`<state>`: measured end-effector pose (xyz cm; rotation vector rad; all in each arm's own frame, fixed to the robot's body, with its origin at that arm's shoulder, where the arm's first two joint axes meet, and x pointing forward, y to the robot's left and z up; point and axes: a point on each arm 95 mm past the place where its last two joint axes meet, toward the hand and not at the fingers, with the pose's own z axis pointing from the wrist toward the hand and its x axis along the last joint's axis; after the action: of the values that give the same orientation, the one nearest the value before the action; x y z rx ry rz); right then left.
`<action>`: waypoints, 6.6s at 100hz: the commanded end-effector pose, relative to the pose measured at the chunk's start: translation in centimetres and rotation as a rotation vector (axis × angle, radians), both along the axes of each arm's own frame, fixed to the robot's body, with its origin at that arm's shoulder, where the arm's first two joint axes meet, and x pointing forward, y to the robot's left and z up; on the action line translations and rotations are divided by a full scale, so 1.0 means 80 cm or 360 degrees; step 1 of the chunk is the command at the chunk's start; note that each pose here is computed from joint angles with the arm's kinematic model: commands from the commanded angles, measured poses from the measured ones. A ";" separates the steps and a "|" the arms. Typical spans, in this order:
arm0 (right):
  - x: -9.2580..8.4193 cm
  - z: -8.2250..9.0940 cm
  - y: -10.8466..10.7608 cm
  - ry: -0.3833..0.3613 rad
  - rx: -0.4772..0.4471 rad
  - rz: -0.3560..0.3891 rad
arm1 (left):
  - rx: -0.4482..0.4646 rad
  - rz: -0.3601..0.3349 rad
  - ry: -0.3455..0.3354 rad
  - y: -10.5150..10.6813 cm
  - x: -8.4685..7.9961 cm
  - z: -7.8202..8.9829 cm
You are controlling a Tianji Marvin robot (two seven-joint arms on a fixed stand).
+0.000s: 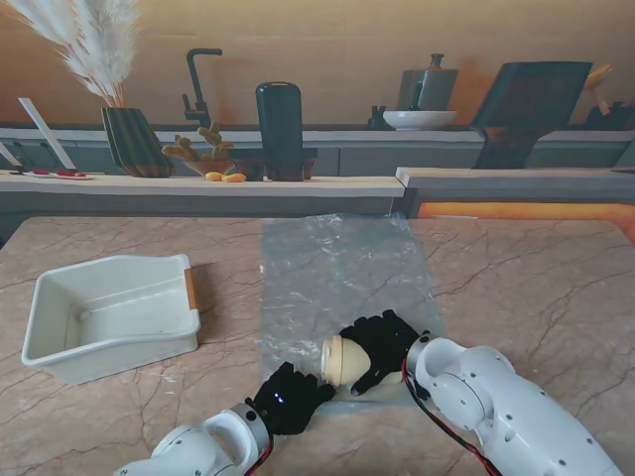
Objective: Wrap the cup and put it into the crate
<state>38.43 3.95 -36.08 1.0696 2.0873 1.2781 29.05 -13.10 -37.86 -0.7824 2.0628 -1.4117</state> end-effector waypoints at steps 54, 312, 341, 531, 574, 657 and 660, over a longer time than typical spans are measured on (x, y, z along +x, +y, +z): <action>-0.005 0.009 -0.005 -0.0078 -0.0015 0.0069 | -0.0202 -0.0175 -0.0155 0.007 -0.005 0.004; -0.001 0.078 -0.069 -0.0412 0.0513 -0.0025 | -0.0429 0.0088 -0.0461 -0.018 0.054 0.055; -0.044 0.100 -0.063 -0.0635 0.0624 0.0143 | -0.0430 0.0157 -0.0439 -0.017 0.062 0.053; -0.094 0.065 -0.036 -0.0693 0.0121 0.0293 | -0.0334 0.0457 -0.0228 -0.038 0.109 0.049; -0.034 0.037 -0.029 -0.0483 -0.0033 0.0201 | -0.0364 0.0553 -0.0241 -0.039 0.116 0.046; 0.037 -0.017 -0.012 0.0050 -0.0085 0.0057 | -0.0643 0.0196 -0.0507 0.006 0.058 0.082; 0.040 -0.017 -0.012 0.0079 -0.0082 0.0050 | -0.0611 0.0170 -0.0492 0.006 0.057 0.078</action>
<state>42.52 3.63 -34.62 1.0175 2.0970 1.3006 34.10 -13.03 -30.26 -0.7405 1.4733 -1.7911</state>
